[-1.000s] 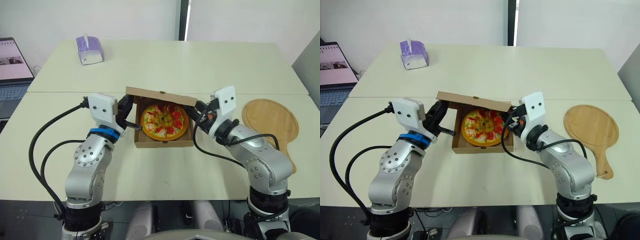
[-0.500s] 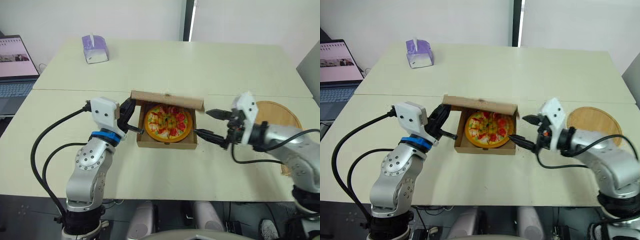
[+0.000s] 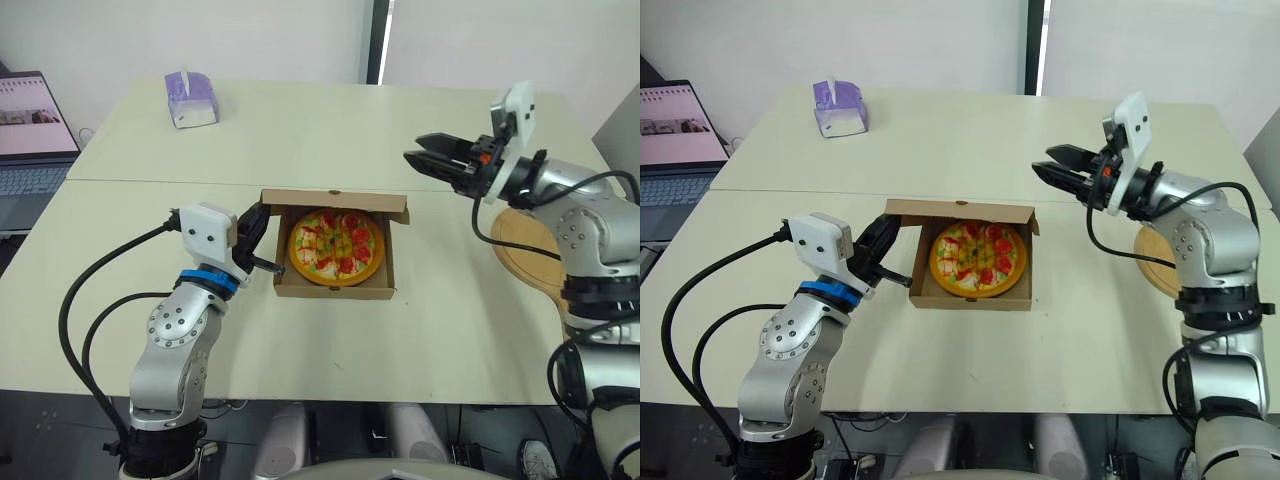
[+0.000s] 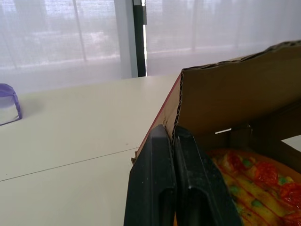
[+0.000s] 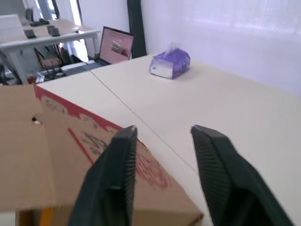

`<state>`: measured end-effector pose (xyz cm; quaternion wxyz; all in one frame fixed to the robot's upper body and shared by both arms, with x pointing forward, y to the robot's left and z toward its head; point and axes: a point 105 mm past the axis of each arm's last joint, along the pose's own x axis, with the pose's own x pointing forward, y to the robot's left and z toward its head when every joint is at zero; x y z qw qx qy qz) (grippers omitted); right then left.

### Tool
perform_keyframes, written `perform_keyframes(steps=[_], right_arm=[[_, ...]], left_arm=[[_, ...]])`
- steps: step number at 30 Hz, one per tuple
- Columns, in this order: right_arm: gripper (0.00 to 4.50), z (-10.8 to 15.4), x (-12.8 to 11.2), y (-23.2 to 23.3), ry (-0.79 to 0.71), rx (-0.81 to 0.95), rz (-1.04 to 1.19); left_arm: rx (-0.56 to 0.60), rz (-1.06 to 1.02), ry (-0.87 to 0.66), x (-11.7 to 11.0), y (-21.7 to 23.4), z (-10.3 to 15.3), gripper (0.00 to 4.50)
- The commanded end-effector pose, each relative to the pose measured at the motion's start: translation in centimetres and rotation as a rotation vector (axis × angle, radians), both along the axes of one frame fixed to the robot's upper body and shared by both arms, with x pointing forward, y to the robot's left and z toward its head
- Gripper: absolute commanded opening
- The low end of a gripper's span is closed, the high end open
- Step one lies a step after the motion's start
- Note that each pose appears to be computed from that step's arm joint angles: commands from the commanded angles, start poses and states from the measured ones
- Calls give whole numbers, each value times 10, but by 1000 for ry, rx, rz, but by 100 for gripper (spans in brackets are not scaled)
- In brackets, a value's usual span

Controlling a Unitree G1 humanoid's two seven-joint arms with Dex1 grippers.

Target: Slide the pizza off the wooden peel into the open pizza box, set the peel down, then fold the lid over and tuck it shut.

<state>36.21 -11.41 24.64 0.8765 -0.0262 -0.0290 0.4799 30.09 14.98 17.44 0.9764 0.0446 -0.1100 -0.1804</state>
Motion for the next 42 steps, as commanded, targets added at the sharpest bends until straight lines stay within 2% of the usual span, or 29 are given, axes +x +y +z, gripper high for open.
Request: perform_keyframes(steps=[1,2,3,10,14,19,24,28,32,36,39,42], right_arm=[[55,-4,-2,11,17,15,63],[17,-9,-3,13,36,12,79],[4,-13,-4,15,49,9,92],[4,-25,-8,22,85,22,120],[0,-27,-9,24,91,28,125],[0,-33,-12,28,100,21,139],[0,-37,-15,32,105,15,157],[0,-40,-17,33,110,8,168],[0,-45,-22,35,119,-4,180],[0,-51,-26,35,128,-16,188],[0,-56,-29,35,132,-28,188],[0,-57,-30,36,130,-33,185]], left_arm=[[11,-2,-48,-4,0,9,0],[11,-2,-47,-4,0,9,0],[11,-3,-47,-4,-1,9,0],[34,-2,-42,-11,1,4,0],[43,-13,-31,-16,2,0,93],[48,-37,59,-27,16,-16,256],[110,-145,237,-51,41,-39,256],[158,-173,276,-47,77,-21,256],[123,-274,242,-25,83,28,134],[111,-446,228,-3,59,67,5],[110,-574,234,10,34,80,5],[135,-660,279,12,18,77,5]])
